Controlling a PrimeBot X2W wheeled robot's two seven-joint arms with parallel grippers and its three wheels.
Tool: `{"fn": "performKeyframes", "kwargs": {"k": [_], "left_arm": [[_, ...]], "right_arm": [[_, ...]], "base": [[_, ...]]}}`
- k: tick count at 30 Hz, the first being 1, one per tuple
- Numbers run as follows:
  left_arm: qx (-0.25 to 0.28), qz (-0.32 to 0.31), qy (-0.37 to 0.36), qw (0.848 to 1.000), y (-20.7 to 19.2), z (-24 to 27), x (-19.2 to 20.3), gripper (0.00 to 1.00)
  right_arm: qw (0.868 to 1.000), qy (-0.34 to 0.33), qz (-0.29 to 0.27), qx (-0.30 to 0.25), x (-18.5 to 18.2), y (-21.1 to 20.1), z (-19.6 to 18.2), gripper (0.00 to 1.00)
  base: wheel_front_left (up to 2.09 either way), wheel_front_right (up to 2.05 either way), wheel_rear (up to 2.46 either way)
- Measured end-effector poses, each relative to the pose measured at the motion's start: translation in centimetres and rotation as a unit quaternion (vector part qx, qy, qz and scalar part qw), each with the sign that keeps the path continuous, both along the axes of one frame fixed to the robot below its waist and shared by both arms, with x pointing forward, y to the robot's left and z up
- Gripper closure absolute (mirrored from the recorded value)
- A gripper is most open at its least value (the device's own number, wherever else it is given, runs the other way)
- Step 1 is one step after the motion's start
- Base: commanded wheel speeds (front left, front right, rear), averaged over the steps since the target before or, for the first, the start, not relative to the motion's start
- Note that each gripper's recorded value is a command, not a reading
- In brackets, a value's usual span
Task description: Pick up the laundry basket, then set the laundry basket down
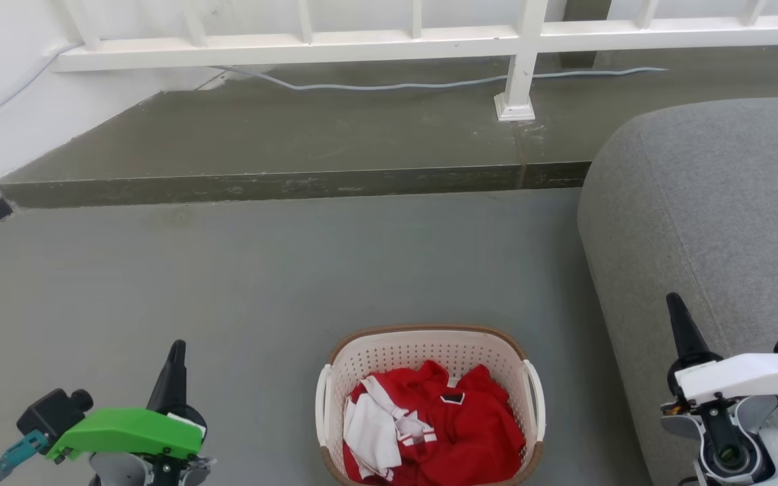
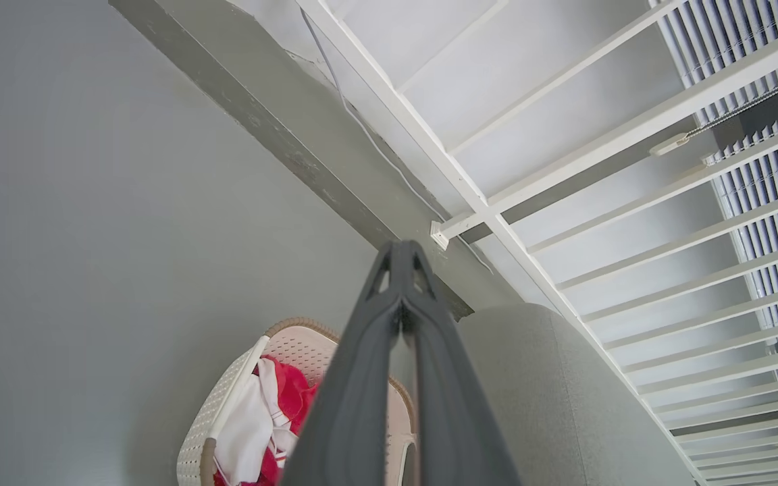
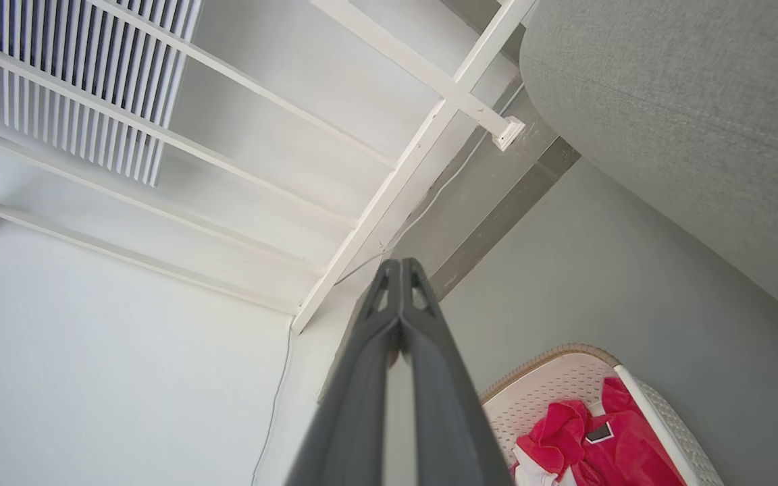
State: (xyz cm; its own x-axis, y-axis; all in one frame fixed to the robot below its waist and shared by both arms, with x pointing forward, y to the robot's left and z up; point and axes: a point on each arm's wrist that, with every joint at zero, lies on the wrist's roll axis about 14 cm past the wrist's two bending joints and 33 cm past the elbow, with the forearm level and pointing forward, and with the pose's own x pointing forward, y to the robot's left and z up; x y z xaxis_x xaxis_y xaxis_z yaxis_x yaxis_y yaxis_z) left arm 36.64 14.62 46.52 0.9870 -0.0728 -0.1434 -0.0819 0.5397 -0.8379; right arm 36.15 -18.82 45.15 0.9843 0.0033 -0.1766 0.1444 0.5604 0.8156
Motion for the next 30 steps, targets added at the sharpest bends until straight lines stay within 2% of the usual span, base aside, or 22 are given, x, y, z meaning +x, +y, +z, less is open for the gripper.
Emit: {"fn": "performKeyframes", "kwargs": {"k": [13,30], "left_arm": [[-0.07,0.016,0.008,0.997,0.9,-0.1,0.0,1.0],[-0.167,0.034,0.01,0.985,2.1,0.1,0.3,1.0]], "right_arm": [[0.997,-0.002,-0.018,0.071,0.3,-0.5,0.4,1.0],[0.984,-0.013,-0.038,0.171,0.7,-1.0,1.1,1.0]], "base": [[0.0,0.0,0.0],[0.0,0.0,0.0]]}}
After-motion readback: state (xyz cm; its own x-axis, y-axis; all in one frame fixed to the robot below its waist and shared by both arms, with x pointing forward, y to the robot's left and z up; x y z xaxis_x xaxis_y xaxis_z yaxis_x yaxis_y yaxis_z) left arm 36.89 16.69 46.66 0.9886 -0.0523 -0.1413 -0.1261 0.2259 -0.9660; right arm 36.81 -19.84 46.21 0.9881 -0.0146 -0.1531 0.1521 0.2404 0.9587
